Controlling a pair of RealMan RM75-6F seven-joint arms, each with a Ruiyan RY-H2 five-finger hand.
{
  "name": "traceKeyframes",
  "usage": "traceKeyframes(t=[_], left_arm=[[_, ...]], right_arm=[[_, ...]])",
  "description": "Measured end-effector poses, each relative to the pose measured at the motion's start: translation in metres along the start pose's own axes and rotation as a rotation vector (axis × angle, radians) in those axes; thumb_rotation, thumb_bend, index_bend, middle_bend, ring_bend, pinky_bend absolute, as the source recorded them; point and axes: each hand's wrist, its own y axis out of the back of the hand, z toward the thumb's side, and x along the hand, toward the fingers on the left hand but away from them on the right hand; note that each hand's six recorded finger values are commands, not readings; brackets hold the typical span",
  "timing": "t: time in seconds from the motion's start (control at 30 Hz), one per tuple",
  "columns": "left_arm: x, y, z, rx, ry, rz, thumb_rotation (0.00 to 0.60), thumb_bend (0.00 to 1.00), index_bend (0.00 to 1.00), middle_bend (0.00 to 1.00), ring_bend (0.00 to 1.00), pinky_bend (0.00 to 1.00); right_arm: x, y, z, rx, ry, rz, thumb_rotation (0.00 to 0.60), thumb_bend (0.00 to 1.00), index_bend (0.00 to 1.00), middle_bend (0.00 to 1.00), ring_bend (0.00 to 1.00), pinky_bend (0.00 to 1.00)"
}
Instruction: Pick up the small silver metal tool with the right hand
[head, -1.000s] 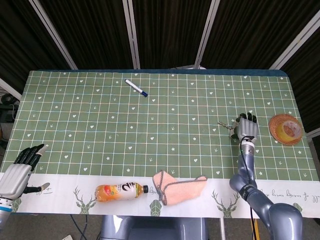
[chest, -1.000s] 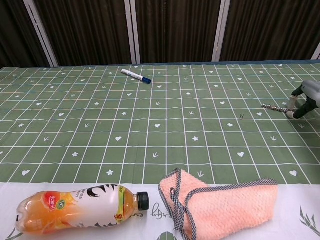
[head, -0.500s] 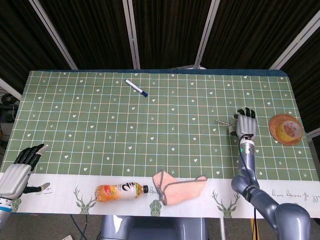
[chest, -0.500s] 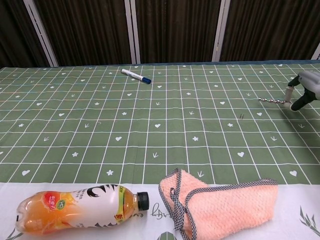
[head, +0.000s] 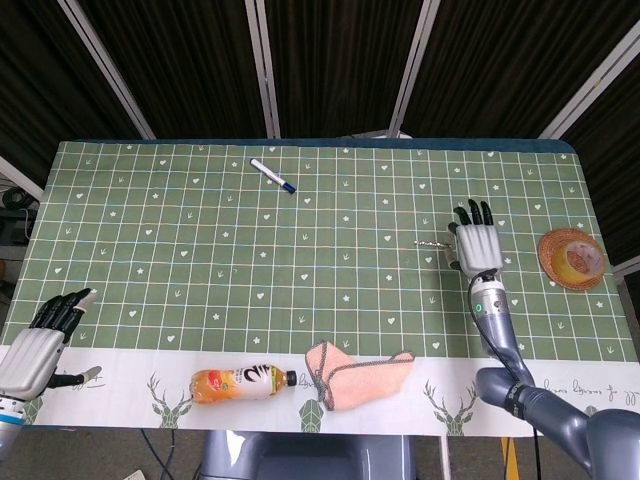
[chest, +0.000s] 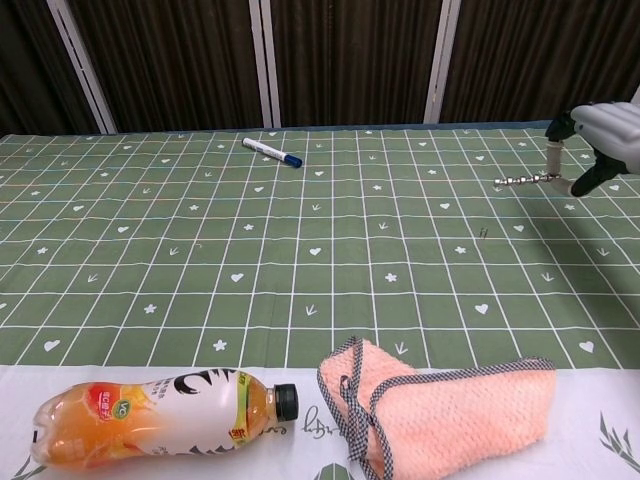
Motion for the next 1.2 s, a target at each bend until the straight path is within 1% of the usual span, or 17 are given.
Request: traceKeyframes(t=[0.1,0.23,0.33,0.47,0.53,0.7,0.87,1.0,1.2], left_arm=[[0.000,0.001,0.000,-0.001,-0.003,0.003,0.600,0.00,0.00,0.00,0.00,0.00],[-0.001,0.002,0.001,-0.002,-0.007,0.007,0.600,0.00,0.00,0.00,0.00,0.00],[-0.001,0.002,0.001,-0.005,-0.006,0.010,0.600,0.01,0.00,0.00,0.00,0.00],[-0.001,0.002,0.001,-0.005,-0.005,0.011,0.600,0.00,0.00,0.00,0.00,0.00],[-0.001,0.002,0.001,-0.007,-0.005,0.010,0.600,0.00,0.00,0.00,0.00,0.00],[-0.001,0.002,0.001,-0.011,-0.004,0.010,0.600,0.00,0.00,0.00,0.00,0.00],[-0.001,0.002,0.000,-0.016,-0.001,0.007,0.600,0.00,0.00,0.00,0.00,0.00],[-0.001,0.003,-0.001,-0.023,0.004,0.006,0.600,0.00,0.00,0.00,0.00,0.00],[-0.002,0.004,-0.001,-0.024,0.004,0.009,0.600,0.00,0.00,0.00,0.00,0.00]], right_arm=[[0.006,0.005,0.007,0.124,0.084,-0.043,0.600,0.35,0.60,0.17,0.00,0.00],[0.014,0.008,0.012,0.348,0.200,-0.113,0.600,0.35,0.60,0.17,0.00,0.00],[0.016,0.010,0.011,0.500,0.257,-0.168,0.600,0.35,0.60,0.17,0.00,0.00],[0.018,0.015,0.014,0.622,0.296,-0.239,0.600,0.35,0.60,0.17,0.00,0.00],[0.018,0.014,0.017,0.674,0.312,-0.262,0.600,0.35,0.60,0.17,0.00,0.00],[0.016,0.011,0.028,0.777,0.357,-0.295,0.600,0.34,0.60,0.17,0.00,0.00],[0.020,0.002,0.038,0.879,0.428,-0.312,0.600,0.35,0.60,0.17,0.00,0.01],[0.022,-0.005,0.041,0.895,0.437,-0.307,0.600,0.35,0.60,0.17,0.00,0.01],[0.017,-0.003,0.044,0.882,0.407,-0.313,0.600,0.35,0.60,0.17,0.00,0.01]])
